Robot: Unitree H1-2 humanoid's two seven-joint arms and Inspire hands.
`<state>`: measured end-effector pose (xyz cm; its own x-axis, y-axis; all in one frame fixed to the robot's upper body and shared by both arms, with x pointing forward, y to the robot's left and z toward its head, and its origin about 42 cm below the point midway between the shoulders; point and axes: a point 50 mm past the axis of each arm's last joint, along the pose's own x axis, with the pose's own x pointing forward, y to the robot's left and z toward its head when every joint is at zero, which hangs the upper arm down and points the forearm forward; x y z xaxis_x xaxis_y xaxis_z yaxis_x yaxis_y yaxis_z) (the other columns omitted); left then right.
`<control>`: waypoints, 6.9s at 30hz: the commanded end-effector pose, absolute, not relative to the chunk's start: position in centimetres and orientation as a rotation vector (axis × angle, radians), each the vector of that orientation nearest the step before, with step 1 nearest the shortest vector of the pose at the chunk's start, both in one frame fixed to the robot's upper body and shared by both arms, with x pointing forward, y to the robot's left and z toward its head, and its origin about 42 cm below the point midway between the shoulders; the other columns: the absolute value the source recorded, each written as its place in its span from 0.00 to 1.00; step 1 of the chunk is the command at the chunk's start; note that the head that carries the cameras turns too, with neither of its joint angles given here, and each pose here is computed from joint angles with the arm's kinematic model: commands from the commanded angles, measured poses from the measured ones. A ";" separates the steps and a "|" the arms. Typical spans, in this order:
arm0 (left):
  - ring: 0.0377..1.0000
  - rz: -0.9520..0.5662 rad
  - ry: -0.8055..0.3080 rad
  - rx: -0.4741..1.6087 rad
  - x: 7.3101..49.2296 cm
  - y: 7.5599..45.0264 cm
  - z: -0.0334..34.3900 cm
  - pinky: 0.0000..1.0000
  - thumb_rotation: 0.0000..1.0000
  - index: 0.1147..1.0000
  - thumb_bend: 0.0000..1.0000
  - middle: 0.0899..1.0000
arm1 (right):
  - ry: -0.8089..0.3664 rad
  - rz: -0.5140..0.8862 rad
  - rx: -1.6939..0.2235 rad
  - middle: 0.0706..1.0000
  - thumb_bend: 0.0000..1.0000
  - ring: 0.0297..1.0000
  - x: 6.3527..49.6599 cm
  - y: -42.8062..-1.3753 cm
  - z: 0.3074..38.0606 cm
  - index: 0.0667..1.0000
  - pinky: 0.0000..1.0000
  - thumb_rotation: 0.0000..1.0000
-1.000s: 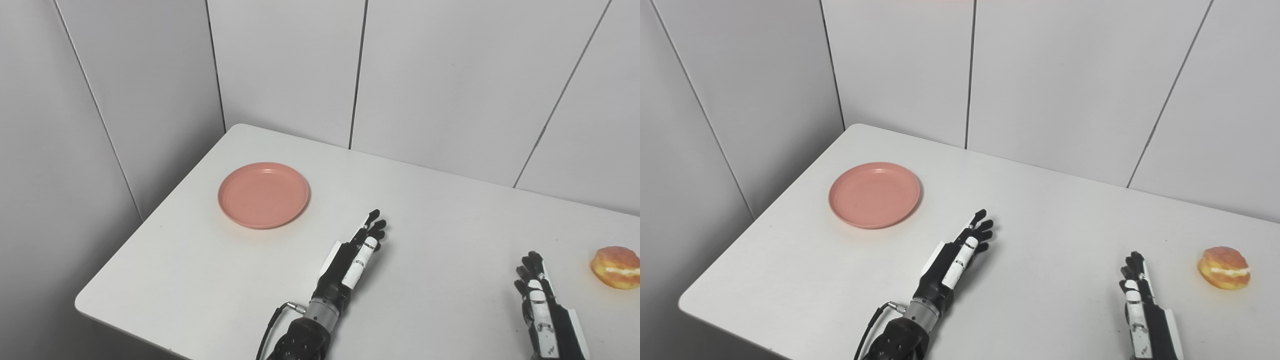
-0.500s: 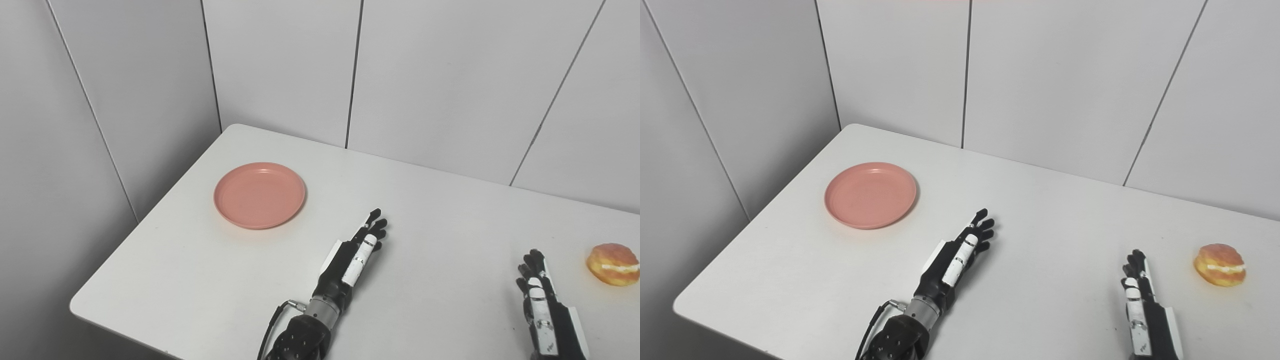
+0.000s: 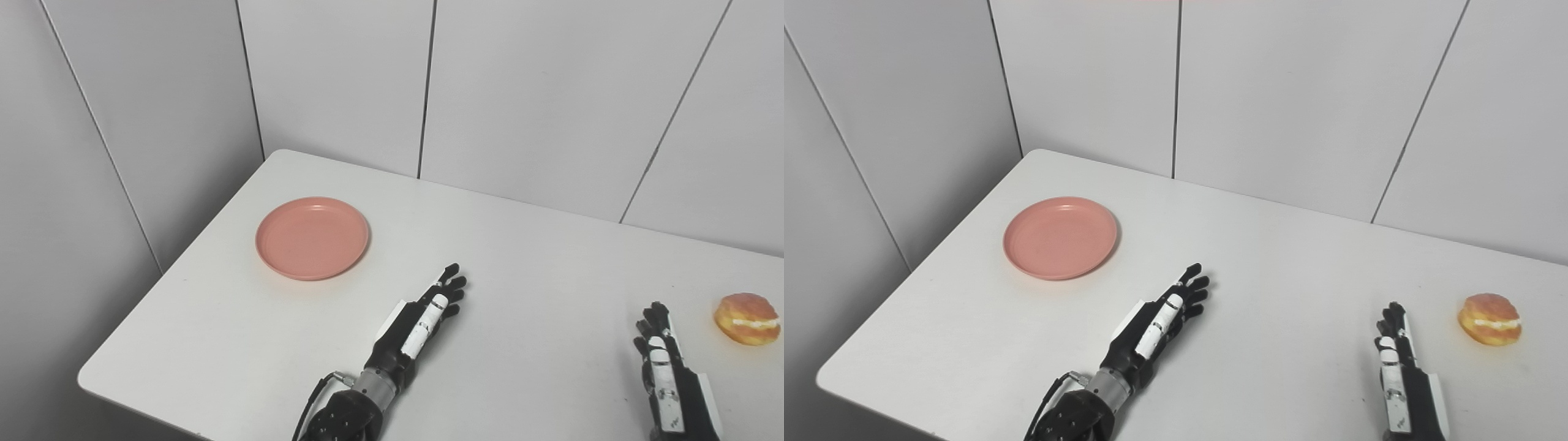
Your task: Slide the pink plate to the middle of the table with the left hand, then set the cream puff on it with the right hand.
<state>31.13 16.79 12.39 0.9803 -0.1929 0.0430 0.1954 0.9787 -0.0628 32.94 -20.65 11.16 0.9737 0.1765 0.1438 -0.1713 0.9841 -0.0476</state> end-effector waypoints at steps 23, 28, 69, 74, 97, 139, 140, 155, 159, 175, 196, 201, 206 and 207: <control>0.91 -0.133 -0.352 -0.038 32.8 21.2 24.2 0.94 1.00 0.91 0.47 0.92 | -0.033 0.168 -0.004 1.00 0.07 1.00 30.8 -20.3 6.8 1.00 1.00 1.00; 0.91 -0.083 -0.397 -0.034 33.2 22.5 25.6 0.94 1.00 0.91 0.50 0.92 | -0.029 0.163 -0.005 1.00 0.08 1.00 30.9 -20.3 6.8 1.00 1.00 1.00; 0.94 0.331 -0.507 -0.062 38.0 38.6 29.5 0.96 1.00 0.94 0.46 0.95 | -0.031 0.174 0.002 1.00 0.08 1.00 30.8 -20.4 6.7 1.00 1.00 1.00; 0.96 0.366 -0.493 -0.075 37.8 39.9 29.0 0.97 1.00 0.95 0.46 0.96 | -0.036 0.168 -0.006 1.00 0.07 1.00 30.8 -20.6 6.7 1.00 1.00 1.00; 0.96 0.415 -0.355 -0.123 38.0 41.6 25.0 0.98 1.00 0.94 0.42 0.95 | -0.027 0.172 0.006 1.00 0.07 1.00 30.7 -20.8 6.8 1.00 1.00 1.00; 0.96 0.444 -0.145 -0.207 38.9 43.3 16.9 0.98 1.00 0.93 0.36 0.96 | -0.027 0.172 -0.007 1.00 0.07 1.00 30.7 -20.9 7.0 1.00 1.00 1.00; 0.96 0.440 -0.136 -0.211 38.9 43.3 16.7 0.99 1.00 0.93 0.36 0.96 | -0.026 0.171 -0.005 1.00 0.07 1.00 30.7 -20.9 7.0 1.00 1.00 1.00; 0.94 0.343 -0.062 -0.216 40.0 41.0 14.5 0.97 1.00 0.92 0.40 0.93 | -0.015 0.170 -0.004 1.00 0.10 1.00 30.6 -20.6 7.1 1.00 1.00 1.00; 0.94 0.306 -0.043 -0.230 40.0 39.5 14.7 0.97 1.00 0.93 0.39 0.93 | -0.026 0.172 -0.011 1.00 0.09 1.00 30.7 -20.7 7.0 1.00 1.00 1.00; 0.94 0.179 0.025 -0.270 40.2 34.7 13.9 0.97 1.00 0.93 0.37 0.93 | -0.039 0.182 -0.028 1.00 0.13 1.00 30.7 -20.4 7.1 1.00 1.00 1.00; 0.94 0.041 0.101 -0.333 40.6 29.2 11.3 0.96 1.00 0.93 0.38 0.93 | -0.029 0.176 -0.048 1.00 0.17 0.98 30.6 -19.7 7.1 1.00 1.00 1.00; 0.93 -0.001 0.118 -0.341 40.6 28.0 10.9 0.94 1.00 0.93 0.39 0.93 | -0.039 0.176 -0.069 1.00 0.19 0.98 30.5 -19.5 7.2 1.00 1.00 1.00; 0.92 -0.040 0.132 -0.323 40.5 26.7 10.8 0.93 1.00 0.92 0.40 0.91 | -0.041 0.173 -0.099 0.99 0.18 0.97 30.5 -19.2 7.1 1.00 0.98 1.00; 0.91 -0.049 0.133 -0.319 40.5 26.5 10.7 0.93 1.00 0.91 0.41 0.91 | -0.040 0.174 -0.100 0.99 0.18 0.97 30.5 -19.1 7.1 1.00 0.99 1.00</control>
